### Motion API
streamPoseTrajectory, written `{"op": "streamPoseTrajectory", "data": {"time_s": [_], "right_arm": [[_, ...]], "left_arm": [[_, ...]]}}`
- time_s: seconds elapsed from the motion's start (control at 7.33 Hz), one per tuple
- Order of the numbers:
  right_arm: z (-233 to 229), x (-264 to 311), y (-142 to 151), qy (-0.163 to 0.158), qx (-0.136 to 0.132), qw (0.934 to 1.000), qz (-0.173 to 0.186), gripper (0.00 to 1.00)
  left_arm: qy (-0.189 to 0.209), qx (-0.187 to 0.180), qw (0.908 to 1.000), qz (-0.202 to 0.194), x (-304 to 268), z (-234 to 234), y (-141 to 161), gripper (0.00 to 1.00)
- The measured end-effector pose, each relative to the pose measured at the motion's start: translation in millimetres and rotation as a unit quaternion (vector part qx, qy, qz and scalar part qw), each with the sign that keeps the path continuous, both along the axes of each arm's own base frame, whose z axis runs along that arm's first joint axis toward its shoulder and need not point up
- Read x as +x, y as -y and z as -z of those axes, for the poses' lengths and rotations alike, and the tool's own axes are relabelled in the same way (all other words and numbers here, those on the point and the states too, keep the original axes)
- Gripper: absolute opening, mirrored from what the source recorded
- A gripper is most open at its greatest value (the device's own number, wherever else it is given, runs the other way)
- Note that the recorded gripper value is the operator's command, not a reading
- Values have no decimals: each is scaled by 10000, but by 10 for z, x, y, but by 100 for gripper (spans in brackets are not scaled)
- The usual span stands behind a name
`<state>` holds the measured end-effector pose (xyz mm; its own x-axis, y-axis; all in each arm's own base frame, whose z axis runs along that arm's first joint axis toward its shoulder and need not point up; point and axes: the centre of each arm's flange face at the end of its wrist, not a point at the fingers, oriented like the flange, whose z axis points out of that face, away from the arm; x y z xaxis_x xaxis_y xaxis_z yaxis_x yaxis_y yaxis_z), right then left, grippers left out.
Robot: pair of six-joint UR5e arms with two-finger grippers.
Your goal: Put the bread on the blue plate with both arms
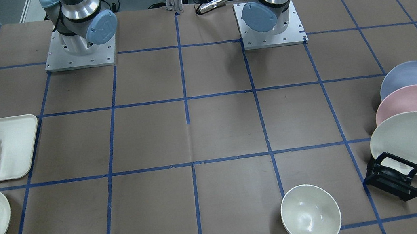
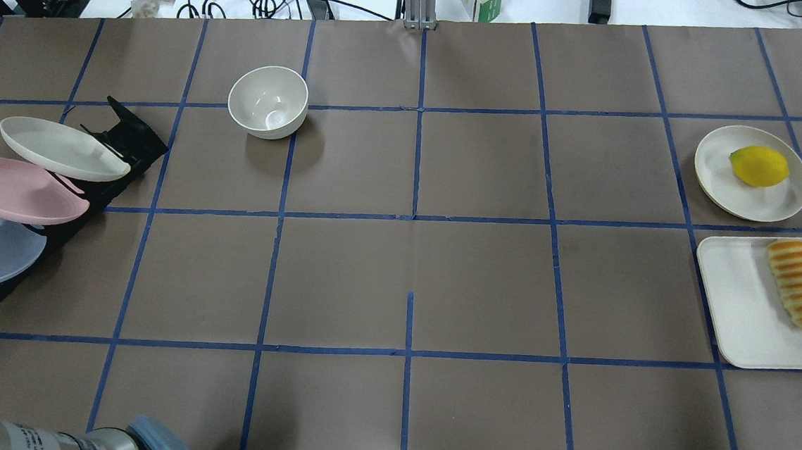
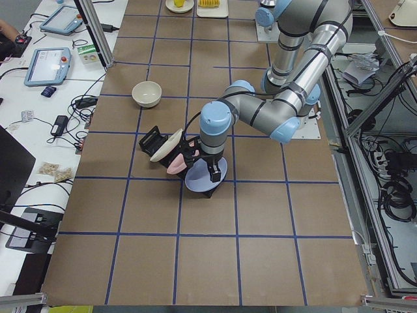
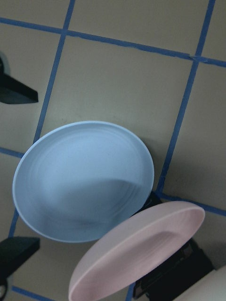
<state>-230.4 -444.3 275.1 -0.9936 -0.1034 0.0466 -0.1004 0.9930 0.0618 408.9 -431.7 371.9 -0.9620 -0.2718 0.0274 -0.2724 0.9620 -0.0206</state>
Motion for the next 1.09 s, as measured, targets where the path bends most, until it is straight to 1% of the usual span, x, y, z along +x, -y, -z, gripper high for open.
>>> {"op": "streamPoseTrajectory", "data": {"time_s": [0.14,0.27,0.41,0.55,0.68,0.95,1.09], "right_arm": [[66,19,60,251,-214,9994,-44,100],[112,22,94,395,-343,9986,-83,100],[149,11,110,434,-387,9983,-97,100],[214,-16,119,418,-322,9986,-97,100],[285,-69,129,308,-217,9992,-94,100],[347,-150,172,58,-260,9996,-108,100],[374,-167,183,10,-273,9996,-102,100]], "left_arm": [[-166,13,9999,-45,129,214,-20,100],[-325,70,9994,-79,208,422,-21,100],[-456,132,9988,-98,268,630,-2,100],[-547,179,9983,-103,317,814,23,100],[-621,218,9978,-103,353,964,44,100],[-718,269,9970,-99,389,1131,68,99],[-746,282,9968,-94,404,1178,83,78]]}}
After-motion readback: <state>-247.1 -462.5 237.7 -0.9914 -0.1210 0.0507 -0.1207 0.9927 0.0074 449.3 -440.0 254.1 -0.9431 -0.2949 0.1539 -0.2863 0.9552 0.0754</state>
